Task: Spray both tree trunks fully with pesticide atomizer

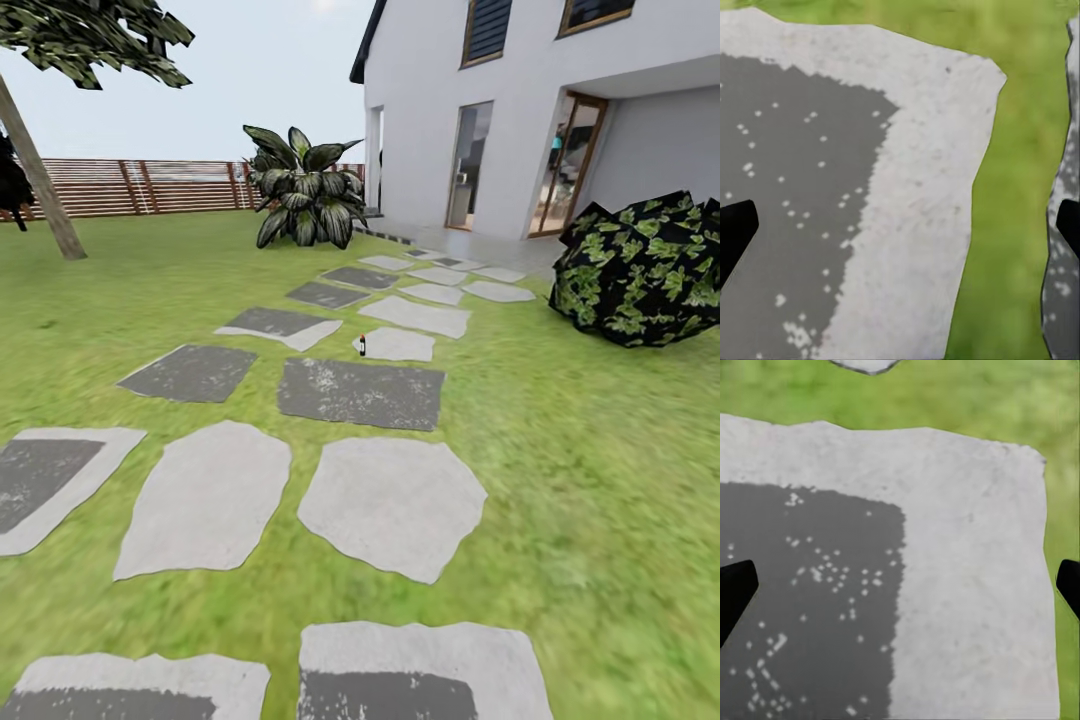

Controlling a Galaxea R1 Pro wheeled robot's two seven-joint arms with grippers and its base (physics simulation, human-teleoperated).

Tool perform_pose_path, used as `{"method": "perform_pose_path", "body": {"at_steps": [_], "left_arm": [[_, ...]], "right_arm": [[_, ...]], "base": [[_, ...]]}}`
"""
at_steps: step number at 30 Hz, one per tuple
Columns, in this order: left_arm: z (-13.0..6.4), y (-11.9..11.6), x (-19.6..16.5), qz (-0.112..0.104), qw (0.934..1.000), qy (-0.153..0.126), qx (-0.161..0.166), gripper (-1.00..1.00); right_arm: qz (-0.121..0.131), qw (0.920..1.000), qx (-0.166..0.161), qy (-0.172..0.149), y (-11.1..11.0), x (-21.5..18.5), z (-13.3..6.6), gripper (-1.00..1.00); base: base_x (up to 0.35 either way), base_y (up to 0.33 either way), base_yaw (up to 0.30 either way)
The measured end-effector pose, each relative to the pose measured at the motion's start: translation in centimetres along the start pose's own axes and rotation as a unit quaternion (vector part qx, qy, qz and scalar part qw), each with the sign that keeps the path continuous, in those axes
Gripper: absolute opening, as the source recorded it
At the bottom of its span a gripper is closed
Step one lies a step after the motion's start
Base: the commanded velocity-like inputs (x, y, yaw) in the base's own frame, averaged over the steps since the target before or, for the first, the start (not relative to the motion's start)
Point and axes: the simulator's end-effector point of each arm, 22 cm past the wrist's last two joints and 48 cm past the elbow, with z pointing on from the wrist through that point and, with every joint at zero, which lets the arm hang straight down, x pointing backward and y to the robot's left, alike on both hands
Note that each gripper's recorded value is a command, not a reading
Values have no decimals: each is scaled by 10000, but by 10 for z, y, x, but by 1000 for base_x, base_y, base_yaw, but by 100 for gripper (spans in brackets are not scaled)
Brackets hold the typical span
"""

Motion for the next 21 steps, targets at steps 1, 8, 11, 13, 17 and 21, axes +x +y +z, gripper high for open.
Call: {"method": "perform_pose_path", "body": {"at_steps": [1,8,11,13,17,21], "left_arm": [[0,0,0,0,10000,0,0,100],[0,0,0,1,10000,0,0,100],[0,0,0,0,10000,0,0,100],[0,0,0,0,10000,0,0,100],[0,0,0,0,10000,0,0,100],[0,0,0,1,10000,0,0,100]], "right_arm": [[0,10000,0,0,0,0,0,100],[0,10000,0,-1,0,0,0,100],[0,10000,0,0,0,0,0,100],[0,10000,0,0,0,0,0,100],[-1,10000,-1,0,0,0,0,100],[0,10000,0,-2,0,0,0,100]], "base": [[339,0,0],[339,0,0],[339,0,0],[339,0,0],[339,0,0],[339,0,0]]}}
